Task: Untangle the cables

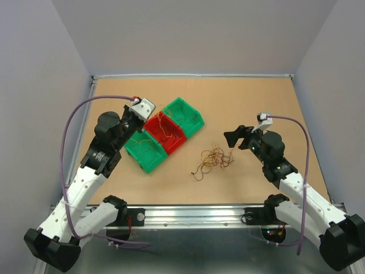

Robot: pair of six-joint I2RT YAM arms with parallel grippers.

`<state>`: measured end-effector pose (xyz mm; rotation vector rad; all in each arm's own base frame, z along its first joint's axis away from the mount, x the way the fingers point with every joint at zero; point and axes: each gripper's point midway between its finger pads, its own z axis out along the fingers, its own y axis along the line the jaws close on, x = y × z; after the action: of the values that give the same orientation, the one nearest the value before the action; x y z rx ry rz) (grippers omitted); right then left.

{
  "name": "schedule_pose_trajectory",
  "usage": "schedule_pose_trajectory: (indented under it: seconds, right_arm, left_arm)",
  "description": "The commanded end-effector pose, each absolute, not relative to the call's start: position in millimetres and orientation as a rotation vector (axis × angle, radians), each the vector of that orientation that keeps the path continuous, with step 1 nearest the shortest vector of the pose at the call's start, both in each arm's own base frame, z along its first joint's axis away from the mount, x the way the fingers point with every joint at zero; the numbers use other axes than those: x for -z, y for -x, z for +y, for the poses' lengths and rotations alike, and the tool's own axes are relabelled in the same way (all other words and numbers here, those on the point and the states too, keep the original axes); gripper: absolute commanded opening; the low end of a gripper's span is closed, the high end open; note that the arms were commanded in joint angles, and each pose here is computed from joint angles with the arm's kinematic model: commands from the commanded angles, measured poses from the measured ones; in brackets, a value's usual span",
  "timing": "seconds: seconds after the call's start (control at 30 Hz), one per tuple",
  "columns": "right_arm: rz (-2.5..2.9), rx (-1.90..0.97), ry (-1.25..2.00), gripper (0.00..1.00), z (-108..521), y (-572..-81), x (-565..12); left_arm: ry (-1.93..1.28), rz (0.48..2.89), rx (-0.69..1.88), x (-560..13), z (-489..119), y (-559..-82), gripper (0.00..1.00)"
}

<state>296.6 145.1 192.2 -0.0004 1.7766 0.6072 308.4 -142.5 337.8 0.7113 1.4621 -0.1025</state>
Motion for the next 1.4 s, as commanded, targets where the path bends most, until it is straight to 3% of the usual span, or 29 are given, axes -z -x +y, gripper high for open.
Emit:
schedule_pose_trajectory:
  seconds: [0.0,0.6,0.93,1.37]
  right_arm:
    - [1.757,-0.596,-0.005,0.90,144.0,-299.2,-197.0]
    - [1.765,-0.613,0.027,0.91,148.7,-297.5,-195.7]
    - [1.766,-0.621,0.037,0.91,150.3,-296.6,-195.7]
    - [1.765,-0.632,0.051,0.91,152.5,-295.2,-196.6]
  left_arm:
    - [-0.792,1.395,0.065,-333.8,-131.9,-288.4,0.00]
    - [-0.874,1.586,-0.063,-265.2,-86.8,-237.9,0.00]
    - [-0.970,1.690,-0.207,-226.4,-69.2,-246.8,0.00]
    - [-1.207,1.898,-0.330,-122.4,-64.7,-290.5,0.00]
